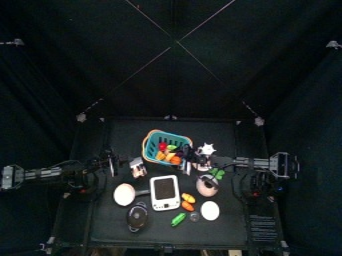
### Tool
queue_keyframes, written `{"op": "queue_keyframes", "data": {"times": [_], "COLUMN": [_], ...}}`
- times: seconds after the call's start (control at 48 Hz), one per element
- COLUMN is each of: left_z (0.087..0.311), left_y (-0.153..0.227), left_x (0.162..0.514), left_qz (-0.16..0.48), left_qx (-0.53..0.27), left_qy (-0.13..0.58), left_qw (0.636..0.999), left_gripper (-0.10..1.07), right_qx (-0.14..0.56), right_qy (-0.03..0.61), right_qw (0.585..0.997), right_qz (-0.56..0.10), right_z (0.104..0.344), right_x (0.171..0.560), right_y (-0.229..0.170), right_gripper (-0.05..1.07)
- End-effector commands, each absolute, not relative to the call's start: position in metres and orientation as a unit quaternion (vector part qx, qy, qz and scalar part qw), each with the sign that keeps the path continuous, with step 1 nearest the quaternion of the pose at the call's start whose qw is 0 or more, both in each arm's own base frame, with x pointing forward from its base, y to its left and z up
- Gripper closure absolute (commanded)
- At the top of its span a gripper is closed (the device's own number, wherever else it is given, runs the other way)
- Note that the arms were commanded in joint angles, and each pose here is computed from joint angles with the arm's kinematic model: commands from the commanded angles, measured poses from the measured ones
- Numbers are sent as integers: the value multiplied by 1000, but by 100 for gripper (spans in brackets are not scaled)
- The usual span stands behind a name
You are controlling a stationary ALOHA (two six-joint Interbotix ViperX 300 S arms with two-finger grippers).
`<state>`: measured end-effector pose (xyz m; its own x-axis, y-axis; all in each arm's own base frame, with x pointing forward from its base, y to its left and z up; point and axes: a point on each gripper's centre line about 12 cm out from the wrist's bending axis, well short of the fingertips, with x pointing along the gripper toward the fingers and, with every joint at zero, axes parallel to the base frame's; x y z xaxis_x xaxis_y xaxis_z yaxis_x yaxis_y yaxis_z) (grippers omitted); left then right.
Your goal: Grab pot lid
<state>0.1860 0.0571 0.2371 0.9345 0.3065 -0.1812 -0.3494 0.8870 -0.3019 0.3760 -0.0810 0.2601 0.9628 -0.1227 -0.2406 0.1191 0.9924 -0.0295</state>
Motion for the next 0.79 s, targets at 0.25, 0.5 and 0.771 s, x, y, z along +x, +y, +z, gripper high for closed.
{"op": "queue_keyframes", "data": {"times": [0.25,0.5,0.771], "left_z": [247,244,240], "left_y": [48,13,-23], "left_x": [192,198,194], "left_qz": [139,48,-42], "left_qx": [-140,-119,-108], "left_qy": [72,115,211], "left_qw": [978,985,971], "left_gripper": [95,69,25], "right_qx": [-5,-1,21], "right_qy": [111,130,144], "right_qw": [993,991,989], "right_qz": [-37,-12,-9], "right_z": [266,251,239], "right_x": [374,370,366], "right_y": [-61,-40,-31], "right_gripper": [3,3,3]}}
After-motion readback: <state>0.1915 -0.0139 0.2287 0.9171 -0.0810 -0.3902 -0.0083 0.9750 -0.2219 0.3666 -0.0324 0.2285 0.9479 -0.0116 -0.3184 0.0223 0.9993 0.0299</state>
